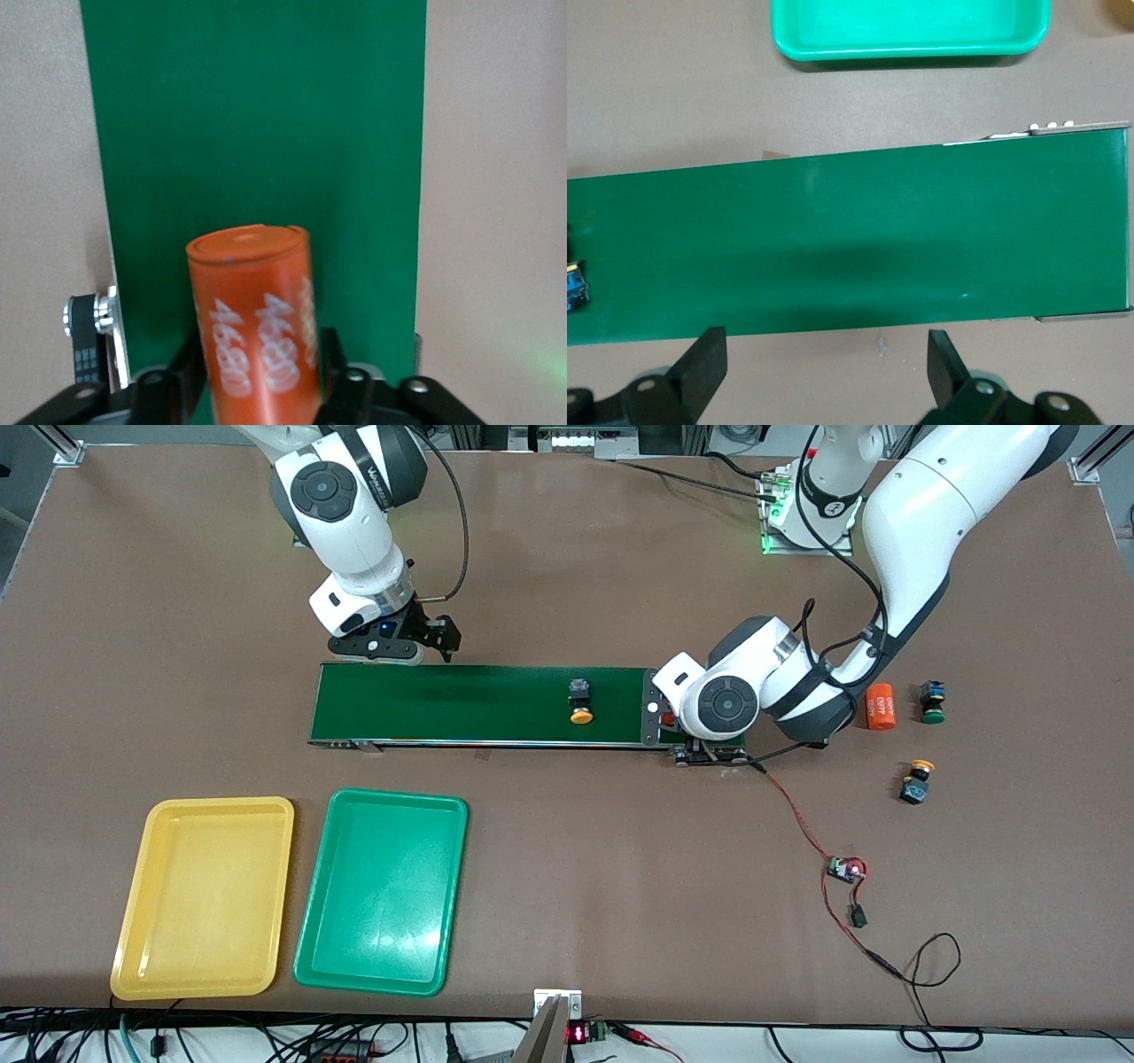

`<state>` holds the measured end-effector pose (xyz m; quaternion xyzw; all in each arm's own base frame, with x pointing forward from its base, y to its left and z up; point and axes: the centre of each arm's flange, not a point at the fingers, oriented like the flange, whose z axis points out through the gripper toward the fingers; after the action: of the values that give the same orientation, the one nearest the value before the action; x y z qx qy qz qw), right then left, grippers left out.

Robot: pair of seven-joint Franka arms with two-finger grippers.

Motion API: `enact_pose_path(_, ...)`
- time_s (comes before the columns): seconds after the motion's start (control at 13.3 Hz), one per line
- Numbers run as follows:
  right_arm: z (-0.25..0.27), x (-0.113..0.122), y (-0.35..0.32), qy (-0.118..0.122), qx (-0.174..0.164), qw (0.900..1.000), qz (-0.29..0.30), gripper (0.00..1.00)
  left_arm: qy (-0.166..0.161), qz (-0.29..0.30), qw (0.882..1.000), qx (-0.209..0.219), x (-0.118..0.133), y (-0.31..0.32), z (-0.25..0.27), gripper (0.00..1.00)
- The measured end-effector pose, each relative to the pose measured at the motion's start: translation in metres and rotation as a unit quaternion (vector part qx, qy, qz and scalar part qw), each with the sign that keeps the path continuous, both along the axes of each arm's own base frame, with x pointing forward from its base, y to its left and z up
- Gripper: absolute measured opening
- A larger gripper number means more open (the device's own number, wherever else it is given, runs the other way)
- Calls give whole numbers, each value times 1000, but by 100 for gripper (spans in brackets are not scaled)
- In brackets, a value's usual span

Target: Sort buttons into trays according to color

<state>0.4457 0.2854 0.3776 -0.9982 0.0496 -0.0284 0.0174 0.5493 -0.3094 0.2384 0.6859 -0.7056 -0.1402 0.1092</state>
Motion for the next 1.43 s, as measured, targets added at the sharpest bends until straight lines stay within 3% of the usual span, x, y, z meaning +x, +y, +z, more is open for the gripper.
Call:
enact_pose_path(0.23,0,0,0,0,0,1000,0,100,-5,10,1000,-2,8,10,5,96)
enact_pose_path(0.3,0,0,0,0,0,1000,0,100,-10,16,1000,-4,14,15,10,100)
enact_pose_path(0.68,-7,-9,20,2,-5,1000,-10,100,-55,80,995,-4,63,60,62,100)
enact_pose_path(0.98,-8,1,48,-1,4,1000,-24,100,-90,172,981,15,108,139,93,100)
enact_pose_path(1.13,-17,8,56,5,4,1000,-20,100,-108,227,967,45,121,164,97,100)
enact_pose_path(1.43,-27,9,68,10,2,1000,-25,100,-100,403,901,121,126,181,114,100)
